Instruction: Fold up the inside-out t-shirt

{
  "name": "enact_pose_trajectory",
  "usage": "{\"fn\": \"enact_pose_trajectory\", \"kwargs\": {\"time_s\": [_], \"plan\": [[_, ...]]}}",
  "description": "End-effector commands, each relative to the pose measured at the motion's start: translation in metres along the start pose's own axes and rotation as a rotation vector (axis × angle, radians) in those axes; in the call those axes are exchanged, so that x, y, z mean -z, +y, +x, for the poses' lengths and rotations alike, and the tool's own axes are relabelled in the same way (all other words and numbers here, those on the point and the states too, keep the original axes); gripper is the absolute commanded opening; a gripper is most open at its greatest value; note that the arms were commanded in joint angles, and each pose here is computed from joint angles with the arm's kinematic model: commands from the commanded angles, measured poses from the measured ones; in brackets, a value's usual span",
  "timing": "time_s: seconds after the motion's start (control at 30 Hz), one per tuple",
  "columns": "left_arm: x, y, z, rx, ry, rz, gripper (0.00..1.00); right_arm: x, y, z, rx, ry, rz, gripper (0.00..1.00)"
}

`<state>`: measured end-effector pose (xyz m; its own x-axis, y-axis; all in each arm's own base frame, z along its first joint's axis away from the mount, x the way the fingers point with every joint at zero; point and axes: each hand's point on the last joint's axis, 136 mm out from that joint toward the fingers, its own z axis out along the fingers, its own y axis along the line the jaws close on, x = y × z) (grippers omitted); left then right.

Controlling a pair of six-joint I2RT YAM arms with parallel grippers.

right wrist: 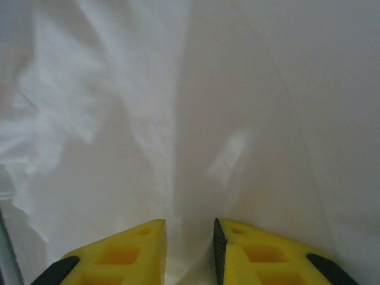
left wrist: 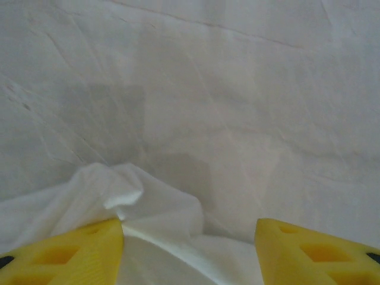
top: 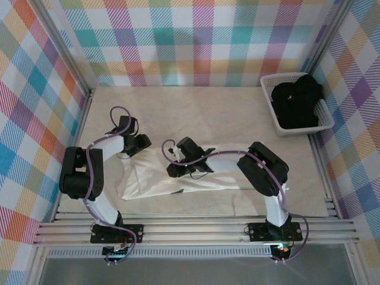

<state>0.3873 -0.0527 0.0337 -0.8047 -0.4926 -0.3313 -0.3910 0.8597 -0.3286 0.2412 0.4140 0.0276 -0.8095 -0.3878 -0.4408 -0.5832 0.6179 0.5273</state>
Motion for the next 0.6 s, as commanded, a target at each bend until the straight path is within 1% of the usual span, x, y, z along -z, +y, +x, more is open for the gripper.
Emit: {"fn": "enact_pose_trajectory", "kwargs": {"time_s": [0.0,0.07,0.13,0.23,0.33,0.4,0.47,0.5,0.53,0.57], "plan": [[-0.012,0.010,-0.007,-0.007,-0.014,-0.031,0.61,-0.001,-0.011,0.038,-0.067,0.097,0.034,0.25],[-0.013,0.008,-0.013,-0.012,-0.020,-0.028,0.62,0.002,-0.013,0.051,-0.072,0.120,0.039,0.24],[-0.012,0.007,-0.019,-0.021,-0.030,-0.038,0.63,0.007,-0.010,0.056,-0.064,0.129,0.033,0.25],[0.001,-0.003,-0.033,-0.029,-0.065,-0.012,0.65,0.022,0.001,0.044,-0.004,0.100,0.023,0.31],[0.031,-0.012,-0.045,-0.023,-0.144,0.026,0.69,0.045,0.019,0.024,0.080,0.038,0.005,0.40],[0.052,-0.010,-0.043,-0.021,-0.184,0.030,0.77,0.063,0.026,0.015,0.129,-0.005,0.010,0.45],[0.069,-0.001,-0.039,-0.015,-0.225,0.012,0.86,0.081,0.023,0.012,0.167,-0.032,0.060,0.49],[0.073,0.012,-0.026,-0.009,-0.208,-0.025,0.91,0.091,0.017,0.012,0.183,-0.043,0.104,0.53],[0.079,0.019,-0.020,-0.002,-0.216,-0.038,0.95,0.099,0.012,0.012,0.191,-0.053,0.140,0.56],[0.082,0.028,-0.011,0.007,-0.209,-0.051,0.97,0.109,0.004,0.011,0.191,-0.066,0.176,0.59]]}}
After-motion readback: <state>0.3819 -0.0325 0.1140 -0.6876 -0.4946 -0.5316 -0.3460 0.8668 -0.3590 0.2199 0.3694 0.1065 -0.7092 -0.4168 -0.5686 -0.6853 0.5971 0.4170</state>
